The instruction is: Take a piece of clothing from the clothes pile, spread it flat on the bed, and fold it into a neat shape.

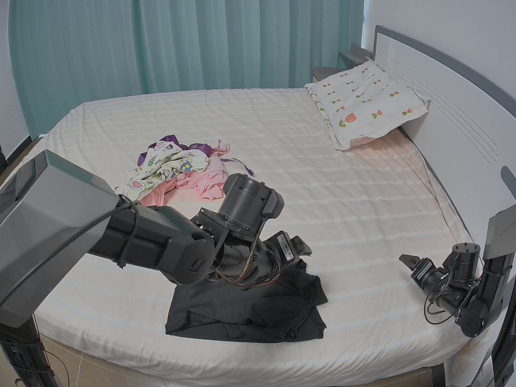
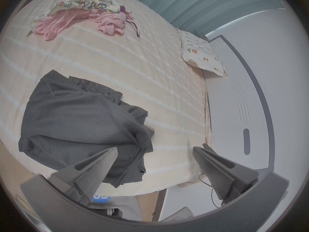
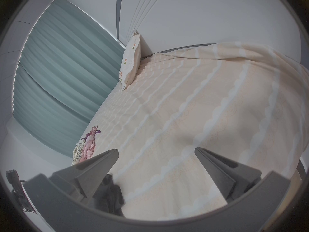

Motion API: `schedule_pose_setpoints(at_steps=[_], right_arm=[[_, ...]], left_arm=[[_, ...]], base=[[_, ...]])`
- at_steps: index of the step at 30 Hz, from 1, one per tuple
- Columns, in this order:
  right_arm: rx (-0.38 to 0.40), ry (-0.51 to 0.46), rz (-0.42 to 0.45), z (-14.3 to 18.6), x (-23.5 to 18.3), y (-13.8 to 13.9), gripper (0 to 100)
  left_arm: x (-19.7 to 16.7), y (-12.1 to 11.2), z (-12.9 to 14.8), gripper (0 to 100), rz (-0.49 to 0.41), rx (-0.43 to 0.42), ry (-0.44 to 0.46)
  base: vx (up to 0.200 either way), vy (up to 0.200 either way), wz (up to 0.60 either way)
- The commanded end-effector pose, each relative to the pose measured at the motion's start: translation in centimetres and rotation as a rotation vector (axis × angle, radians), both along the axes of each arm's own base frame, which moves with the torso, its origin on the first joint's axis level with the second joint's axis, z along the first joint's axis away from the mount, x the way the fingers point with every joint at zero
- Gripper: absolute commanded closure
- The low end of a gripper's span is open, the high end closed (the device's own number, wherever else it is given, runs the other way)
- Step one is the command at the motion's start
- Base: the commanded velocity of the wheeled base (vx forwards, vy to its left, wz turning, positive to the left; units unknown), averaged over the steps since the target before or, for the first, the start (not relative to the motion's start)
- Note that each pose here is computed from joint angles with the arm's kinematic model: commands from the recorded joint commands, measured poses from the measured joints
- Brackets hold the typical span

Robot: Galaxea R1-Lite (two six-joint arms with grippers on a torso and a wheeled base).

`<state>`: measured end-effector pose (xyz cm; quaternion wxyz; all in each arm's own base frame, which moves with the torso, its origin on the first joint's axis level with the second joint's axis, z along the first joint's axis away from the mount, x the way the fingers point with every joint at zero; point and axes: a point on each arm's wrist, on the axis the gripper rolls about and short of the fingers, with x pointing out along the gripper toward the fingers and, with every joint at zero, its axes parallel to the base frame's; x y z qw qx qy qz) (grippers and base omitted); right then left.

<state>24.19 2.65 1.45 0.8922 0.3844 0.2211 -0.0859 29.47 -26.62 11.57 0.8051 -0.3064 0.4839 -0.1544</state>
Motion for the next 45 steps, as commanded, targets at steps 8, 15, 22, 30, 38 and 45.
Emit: schedule_pose_setpoints(at_steps=[8, 15, 22, 30, 38, 45], right_arm=[[0.002, -0.008, 0.003, 0.1, 0.0, 0.1, 0], [0.003, -0.003, 0.012, 0.0, -0.1, 0.3, 0], [0.002, 0.003, 0.013, -0.2, 0.0, 0.4, 0], [0.01, 0.015, 0.051, -0.4, -0.3, 1.4, 0], [0.01, 0.029, 0.063, -0.6, -0.5, 1.8, 0], [0.011, 0.03, 0.076, -0.5, -0.9, 2.2, 0]], left_arm=[[-0.8, 3.9, 1.8, 0, 0.078, -0.02, 0.001], [-1.2, 9.8, 0.7, 0, 0.217, -0.033, 0.105], [-2.5, 13.7, -1.2, 0, 0.286, -0.072, 0.149], [-4.6, 16.7, -2.8, 0, 0.381, -0.104, 0.232], [-5.1, 17.8, -2.6, 0, 0.466, -0.189, 0.27], [-5.5, 18.1, -3.5, 0, 0.45, -0.206, 0.283]], base=[[0.0, 0.0, 0.0], [0.0, 0.0, 0.0], [-0.086, 0.0, 0.0], [0.0, 0.0, 0.0], [0.0, 0.0, 0.0], [0.0, 0.171, 0.0]])
